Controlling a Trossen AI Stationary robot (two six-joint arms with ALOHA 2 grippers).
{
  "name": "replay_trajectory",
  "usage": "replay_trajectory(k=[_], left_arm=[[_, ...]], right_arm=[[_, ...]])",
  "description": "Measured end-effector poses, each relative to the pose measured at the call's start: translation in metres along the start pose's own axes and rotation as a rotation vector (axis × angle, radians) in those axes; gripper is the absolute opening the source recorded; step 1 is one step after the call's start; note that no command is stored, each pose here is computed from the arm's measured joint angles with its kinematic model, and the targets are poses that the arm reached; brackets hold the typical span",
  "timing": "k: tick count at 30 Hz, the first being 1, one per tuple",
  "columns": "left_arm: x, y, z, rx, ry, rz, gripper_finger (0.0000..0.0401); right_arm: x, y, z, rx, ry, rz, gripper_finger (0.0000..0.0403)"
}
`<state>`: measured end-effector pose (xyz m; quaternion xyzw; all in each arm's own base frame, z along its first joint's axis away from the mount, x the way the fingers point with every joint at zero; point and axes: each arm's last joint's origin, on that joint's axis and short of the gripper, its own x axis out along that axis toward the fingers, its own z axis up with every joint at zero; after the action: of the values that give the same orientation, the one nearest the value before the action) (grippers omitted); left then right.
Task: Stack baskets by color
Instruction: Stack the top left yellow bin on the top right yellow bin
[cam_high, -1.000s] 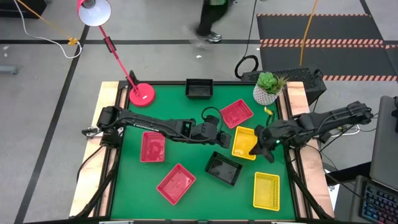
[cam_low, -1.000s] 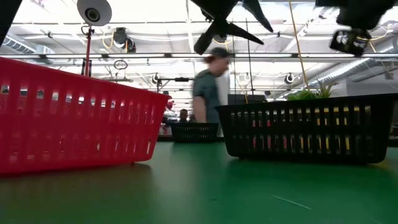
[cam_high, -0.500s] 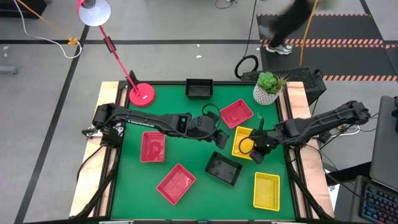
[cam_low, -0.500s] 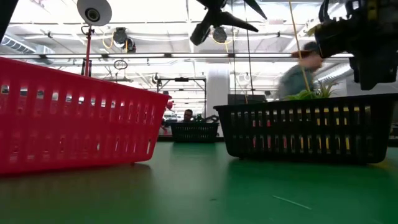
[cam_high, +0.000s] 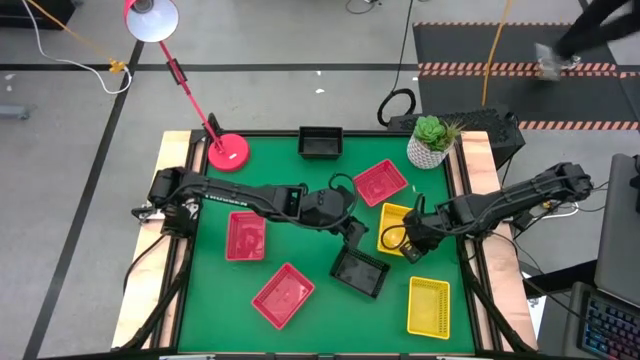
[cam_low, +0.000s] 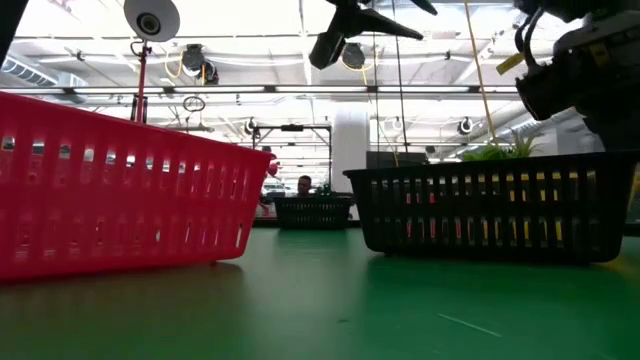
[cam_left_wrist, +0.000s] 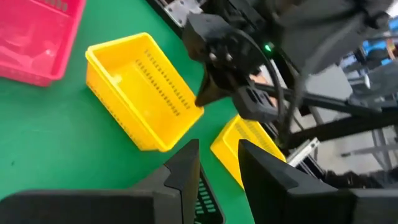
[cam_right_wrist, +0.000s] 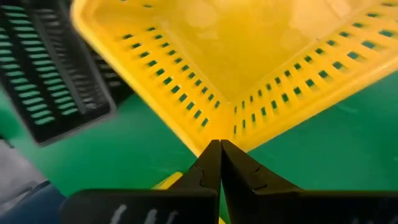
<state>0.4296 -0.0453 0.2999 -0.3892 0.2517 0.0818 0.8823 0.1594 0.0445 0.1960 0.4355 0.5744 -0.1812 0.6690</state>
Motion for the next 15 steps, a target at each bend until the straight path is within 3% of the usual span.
replay_trajectory(k=[15], left_arm=[[-0.0003, -0.0039, -0.0047, 0.079, 0.073, -0.066, 0.0113]], right_arm=[[-0.0011, -0.0014, -0.0007, -0.026, 0.0, -0.007, 0.0]])
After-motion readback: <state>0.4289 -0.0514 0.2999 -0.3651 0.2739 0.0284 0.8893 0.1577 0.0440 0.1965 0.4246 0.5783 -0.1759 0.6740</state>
